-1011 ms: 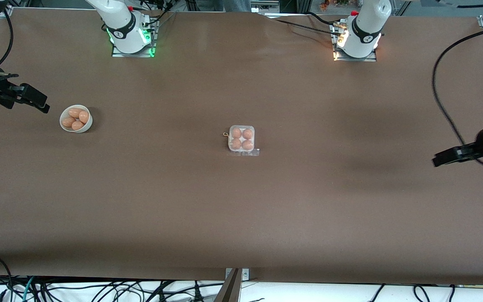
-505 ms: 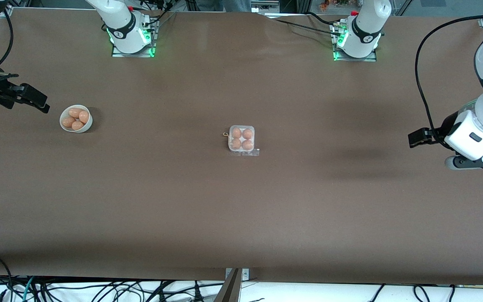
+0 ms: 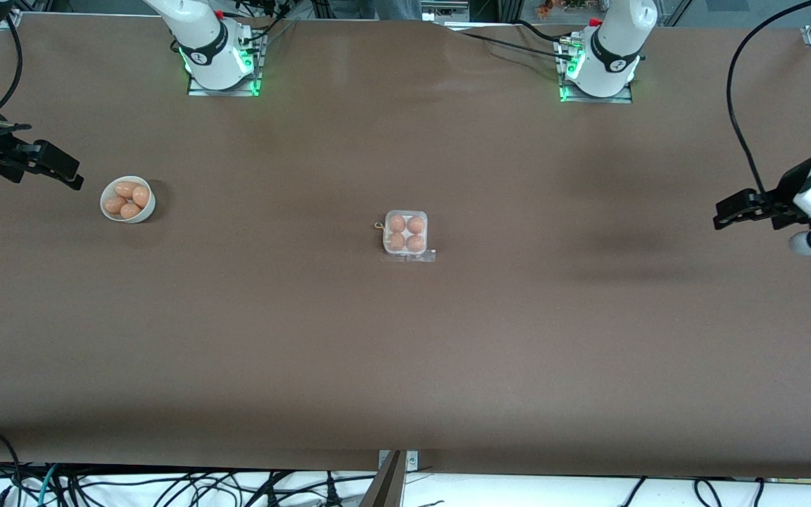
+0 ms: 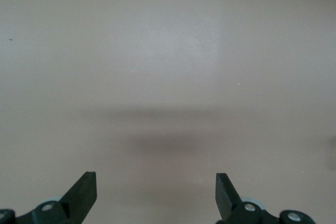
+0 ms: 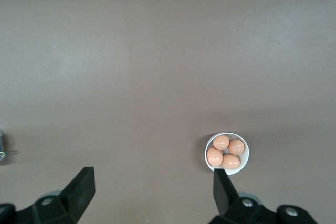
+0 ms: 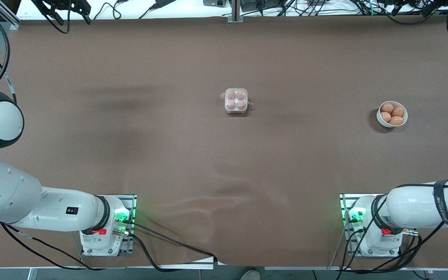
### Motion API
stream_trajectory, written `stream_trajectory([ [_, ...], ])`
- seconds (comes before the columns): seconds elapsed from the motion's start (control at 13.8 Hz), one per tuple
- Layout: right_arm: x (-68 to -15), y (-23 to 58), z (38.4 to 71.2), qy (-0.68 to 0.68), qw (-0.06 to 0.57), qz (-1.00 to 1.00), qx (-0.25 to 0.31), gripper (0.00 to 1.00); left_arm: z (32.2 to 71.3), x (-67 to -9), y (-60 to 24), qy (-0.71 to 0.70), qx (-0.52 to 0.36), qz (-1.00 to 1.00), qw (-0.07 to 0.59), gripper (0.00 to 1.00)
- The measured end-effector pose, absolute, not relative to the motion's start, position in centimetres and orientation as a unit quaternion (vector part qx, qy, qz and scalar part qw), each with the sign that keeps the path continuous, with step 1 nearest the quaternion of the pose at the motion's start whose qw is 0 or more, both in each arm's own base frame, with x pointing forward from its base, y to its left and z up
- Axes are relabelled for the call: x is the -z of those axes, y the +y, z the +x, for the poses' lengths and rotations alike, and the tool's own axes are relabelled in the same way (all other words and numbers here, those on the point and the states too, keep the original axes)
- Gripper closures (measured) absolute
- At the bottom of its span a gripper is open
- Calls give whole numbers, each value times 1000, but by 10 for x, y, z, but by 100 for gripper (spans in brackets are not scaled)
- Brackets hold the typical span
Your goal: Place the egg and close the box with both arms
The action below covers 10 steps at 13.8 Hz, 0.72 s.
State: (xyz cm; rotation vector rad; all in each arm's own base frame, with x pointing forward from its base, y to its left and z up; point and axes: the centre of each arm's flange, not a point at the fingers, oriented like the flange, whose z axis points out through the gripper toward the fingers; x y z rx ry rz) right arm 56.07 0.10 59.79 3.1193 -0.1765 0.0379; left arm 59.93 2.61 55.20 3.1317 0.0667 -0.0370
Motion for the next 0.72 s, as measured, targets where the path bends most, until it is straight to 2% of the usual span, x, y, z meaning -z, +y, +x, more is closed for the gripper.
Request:
stream_trajectory([
  [0.72, -598, 1, 561, -56, 9, 998, -12, 0, 579, -557, 20, 15, 15, 1000, 9, 0],
])
